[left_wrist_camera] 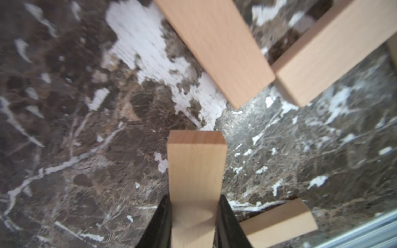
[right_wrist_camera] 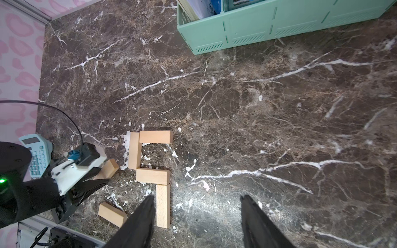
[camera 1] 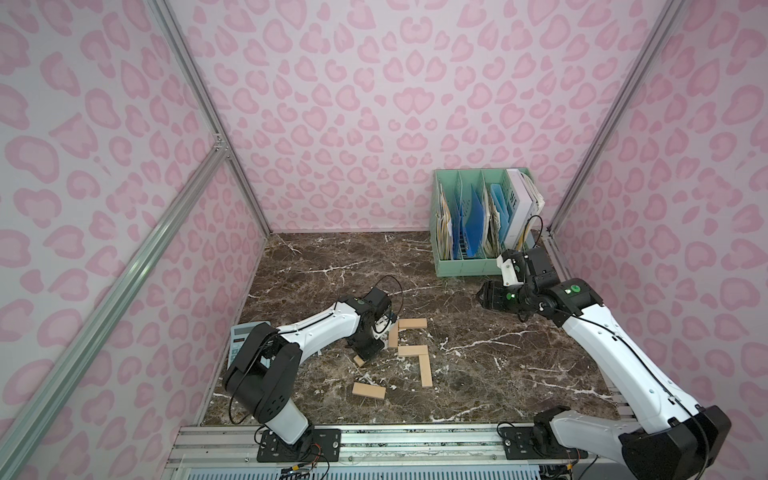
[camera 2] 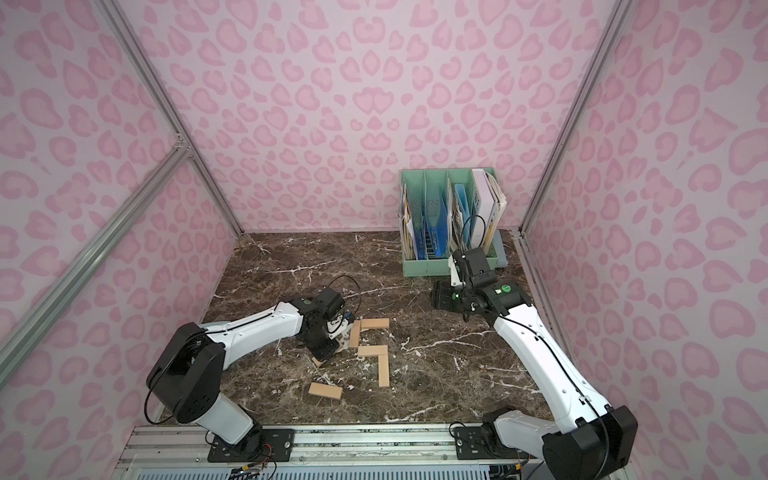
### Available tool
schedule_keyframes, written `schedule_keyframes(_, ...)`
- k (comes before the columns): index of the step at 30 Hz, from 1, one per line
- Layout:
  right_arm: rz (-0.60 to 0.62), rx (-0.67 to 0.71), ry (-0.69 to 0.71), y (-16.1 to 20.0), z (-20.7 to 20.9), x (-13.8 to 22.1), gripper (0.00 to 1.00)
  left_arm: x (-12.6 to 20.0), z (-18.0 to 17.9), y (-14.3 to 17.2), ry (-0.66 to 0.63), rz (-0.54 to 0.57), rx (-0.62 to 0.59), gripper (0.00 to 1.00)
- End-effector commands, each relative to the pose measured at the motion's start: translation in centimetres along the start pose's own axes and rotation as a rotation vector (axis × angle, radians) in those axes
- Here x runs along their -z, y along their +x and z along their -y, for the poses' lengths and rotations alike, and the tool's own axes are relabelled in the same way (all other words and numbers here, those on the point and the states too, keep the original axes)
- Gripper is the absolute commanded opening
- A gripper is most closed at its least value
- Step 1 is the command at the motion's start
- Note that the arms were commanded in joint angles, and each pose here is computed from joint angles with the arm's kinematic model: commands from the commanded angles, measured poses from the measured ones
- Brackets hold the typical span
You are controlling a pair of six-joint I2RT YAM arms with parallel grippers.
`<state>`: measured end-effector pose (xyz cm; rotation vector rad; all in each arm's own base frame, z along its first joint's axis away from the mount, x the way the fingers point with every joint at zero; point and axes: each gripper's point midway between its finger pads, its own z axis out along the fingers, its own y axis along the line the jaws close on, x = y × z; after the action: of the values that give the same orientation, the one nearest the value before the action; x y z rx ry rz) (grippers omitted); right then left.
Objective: Assemble the number 6 with building blocks
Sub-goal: Pick up the building block from the center of the board, then assemble the building block at the center of the board.
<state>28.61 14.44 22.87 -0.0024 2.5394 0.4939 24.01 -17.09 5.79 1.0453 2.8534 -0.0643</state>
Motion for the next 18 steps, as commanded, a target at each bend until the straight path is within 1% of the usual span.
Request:
schedule_keyframes(1, 0.012, 0.009, -0.024, -0.1, -0.4, 0.0, 0.65, 2.2, -0.2, -0.1, -0.011, 0.019, 0.135, 0.24)
schedule_keyframes(3, 0.013, 0.017, -0.029, 0.0, -0.4, 0.1, 0.65, 3.6, -0.7, -0.5, -0.039, 0.046, 0.2, 0.24)
schedule_keyframes(5, 0.015, 0.026, -0.03, 0.1, -0.3, 0.1, 0.65, 4.4, -1.0, -0.8, -0.048, 0.074, 0.294, 0.25)
schedule_keyframes(7, 0.017, 0.031, -0.035, 0.0, -0.3, 0.2, 0.65, 4.3, -0.2, -1.2, -0.001, 0.105, 0.396, 0.26)
schedule_keyframes(8, 0.019, 0.031, -0.037, 0.0, -0.2, 0.2, 0.65, 3.9, 0.6, -1.4, 0.042, 0.116, 0.441, 0.26)
schedule_keyframes(9, 0.018, 0.033, -0.039, -0.1, -0.1, 0.2, 0.65, 3.2, 1.2, -1.4, 0.051, 0.115, 0.471, 0.26)
schedule_keyframes(13, 0.02, 0.042, -0.037, -0.3, 0.3, 0.5, 0.65, 1.1, 2.6, -0.3, -0.005, 0.086, 0.545, 0.25)
schedule_keyframes(18, 0.017, 0.044, -0.039, -0.1, 0.6, 0.6, 0.64, 0.5, 4.2, -0.7, -0.011, 0.112, 0.572, 0.25)
